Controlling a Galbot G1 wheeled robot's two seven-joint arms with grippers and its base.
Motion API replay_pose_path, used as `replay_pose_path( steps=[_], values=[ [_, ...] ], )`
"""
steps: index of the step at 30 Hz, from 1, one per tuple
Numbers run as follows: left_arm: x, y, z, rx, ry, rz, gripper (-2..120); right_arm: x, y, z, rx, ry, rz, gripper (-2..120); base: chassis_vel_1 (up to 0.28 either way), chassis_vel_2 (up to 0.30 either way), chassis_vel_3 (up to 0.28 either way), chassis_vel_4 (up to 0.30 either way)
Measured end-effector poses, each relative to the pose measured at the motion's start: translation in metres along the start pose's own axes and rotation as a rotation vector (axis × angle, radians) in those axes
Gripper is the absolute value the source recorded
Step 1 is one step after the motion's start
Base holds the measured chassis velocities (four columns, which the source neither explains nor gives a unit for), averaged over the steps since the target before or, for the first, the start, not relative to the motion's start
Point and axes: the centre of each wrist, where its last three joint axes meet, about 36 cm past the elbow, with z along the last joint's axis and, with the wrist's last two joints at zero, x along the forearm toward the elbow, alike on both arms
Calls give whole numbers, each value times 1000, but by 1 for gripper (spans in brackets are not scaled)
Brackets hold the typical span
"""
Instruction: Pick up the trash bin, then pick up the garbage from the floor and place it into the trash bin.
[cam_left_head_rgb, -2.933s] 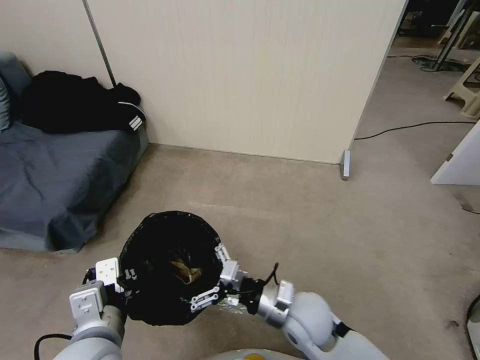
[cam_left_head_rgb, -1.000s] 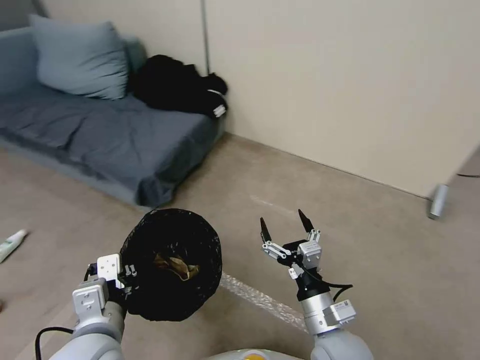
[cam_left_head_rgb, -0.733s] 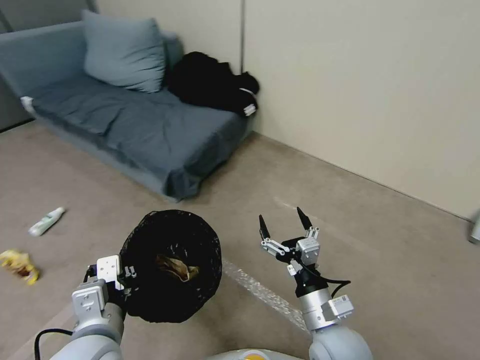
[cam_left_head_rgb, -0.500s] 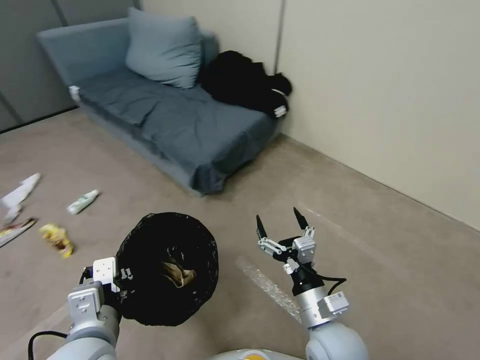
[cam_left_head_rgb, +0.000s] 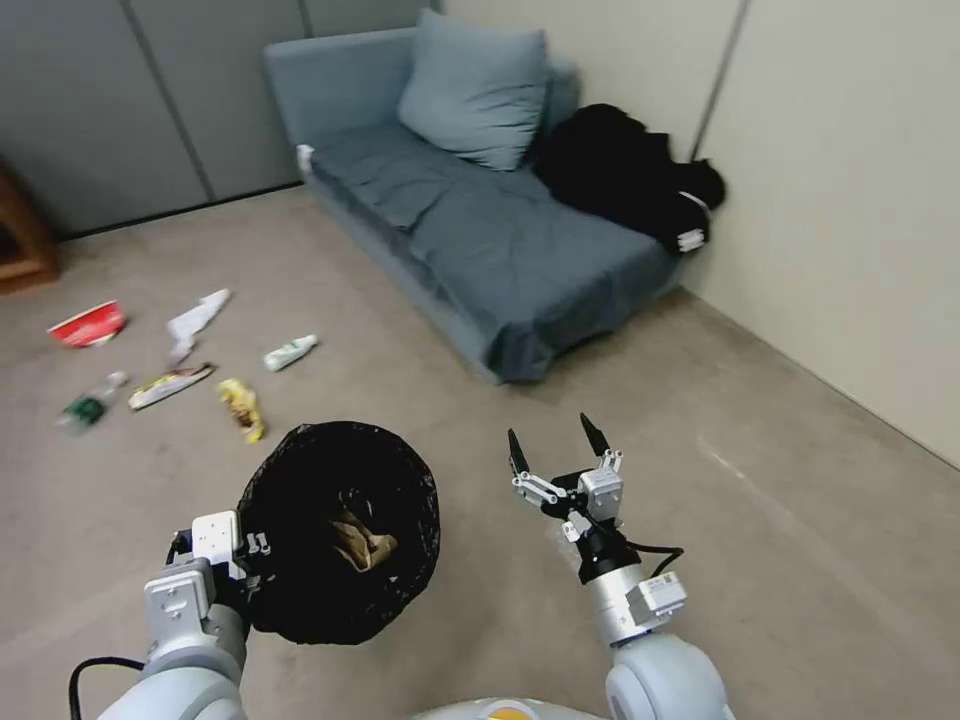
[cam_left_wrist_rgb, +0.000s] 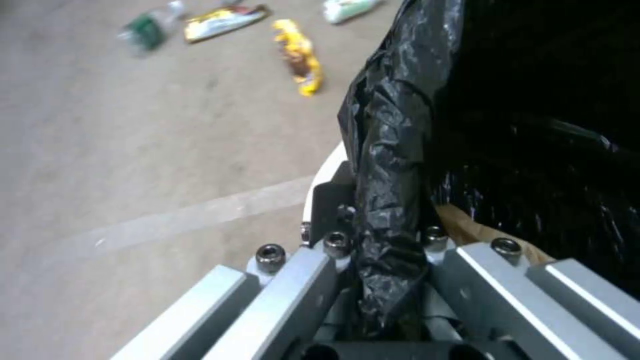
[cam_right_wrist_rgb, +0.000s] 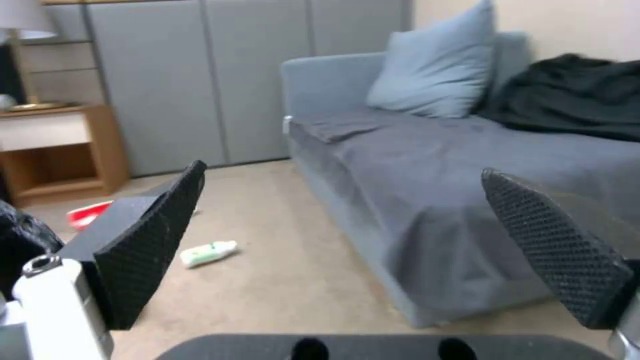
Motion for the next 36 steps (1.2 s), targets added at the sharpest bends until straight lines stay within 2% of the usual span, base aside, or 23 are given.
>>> replay_pose_path(
  steps=[36],
  values=[
    [2, -4, 1, 14, -25, -19, 1, 4, -5, -3, 4, 9, -27, 100, 124, 121, 121, 125]
  ],
)
